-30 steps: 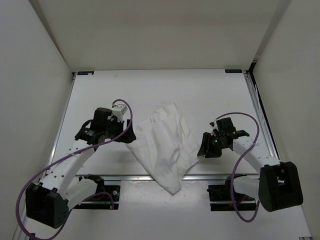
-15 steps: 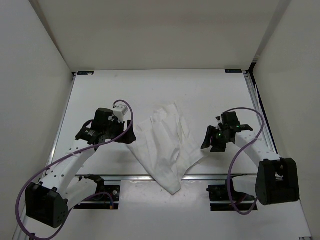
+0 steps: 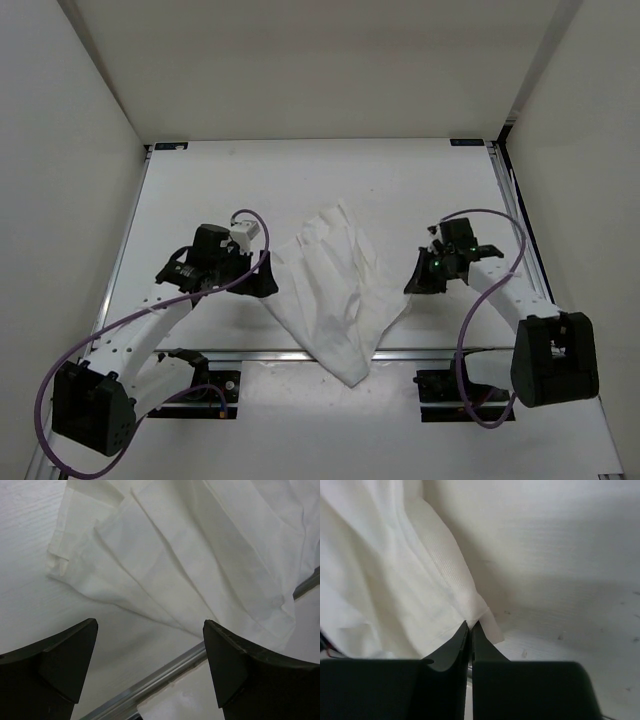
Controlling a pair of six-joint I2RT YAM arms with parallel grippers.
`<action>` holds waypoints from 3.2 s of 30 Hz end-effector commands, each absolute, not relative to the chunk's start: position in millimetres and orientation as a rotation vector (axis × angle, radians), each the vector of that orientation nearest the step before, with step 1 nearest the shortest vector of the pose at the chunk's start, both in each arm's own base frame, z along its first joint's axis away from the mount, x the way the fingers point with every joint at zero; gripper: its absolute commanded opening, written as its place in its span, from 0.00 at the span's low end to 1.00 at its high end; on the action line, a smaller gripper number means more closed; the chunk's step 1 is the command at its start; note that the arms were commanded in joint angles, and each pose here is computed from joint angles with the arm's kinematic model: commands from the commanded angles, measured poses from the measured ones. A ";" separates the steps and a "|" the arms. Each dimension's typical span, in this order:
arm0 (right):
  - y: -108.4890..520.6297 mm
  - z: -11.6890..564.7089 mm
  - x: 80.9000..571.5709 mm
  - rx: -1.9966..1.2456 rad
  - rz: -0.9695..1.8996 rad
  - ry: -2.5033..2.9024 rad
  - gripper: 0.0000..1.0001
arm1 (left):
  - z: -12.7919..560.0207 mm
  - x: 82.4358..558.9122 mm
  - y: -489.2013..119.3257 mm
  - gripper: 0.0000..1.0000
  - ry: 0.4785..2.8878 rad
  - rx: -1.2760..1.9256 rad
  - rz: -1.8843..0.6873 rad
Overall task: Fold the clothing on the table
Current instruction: Flatten the skirt out
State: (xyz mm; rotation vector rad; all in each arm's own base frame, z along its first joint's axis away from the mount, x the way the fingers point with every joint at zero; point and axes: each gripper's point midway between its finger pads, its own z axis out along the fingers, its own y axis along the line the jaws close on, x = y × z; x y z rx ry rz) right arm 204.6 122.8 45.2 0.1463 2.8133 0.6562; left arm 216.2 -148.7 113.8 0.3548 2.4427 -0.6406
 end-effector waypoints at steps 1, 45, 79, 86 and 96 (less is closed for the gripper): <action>114.3 116.9 259.9 0.152 0.691 2.562 0.00 | 120.0 209.7 -165.1 0.98 2.407 0.376 -0.780; 134.1 44.1 183.2 0.066 0.450 2.995 0.05 | 143.5 242.7 -200.9 0.01 2.314 0.242 -0.877; 86.5 124.9 252.9 0.253 0.464 2.624 0.61 | 111.2 232.5 -238.8 0.99 2.306 0.221 -0.968; 56.9 139.3 238.8 0.337 0.404 2.551 0.61 | 81.9 252.2 -227.1 0.84 2.350 0.103 -0.823; 41.7 156.1 224.6 0.369 0.338 2.504 0.60 | 67.8 260.0 -264.2 0.80 2.374 0.042 -0.966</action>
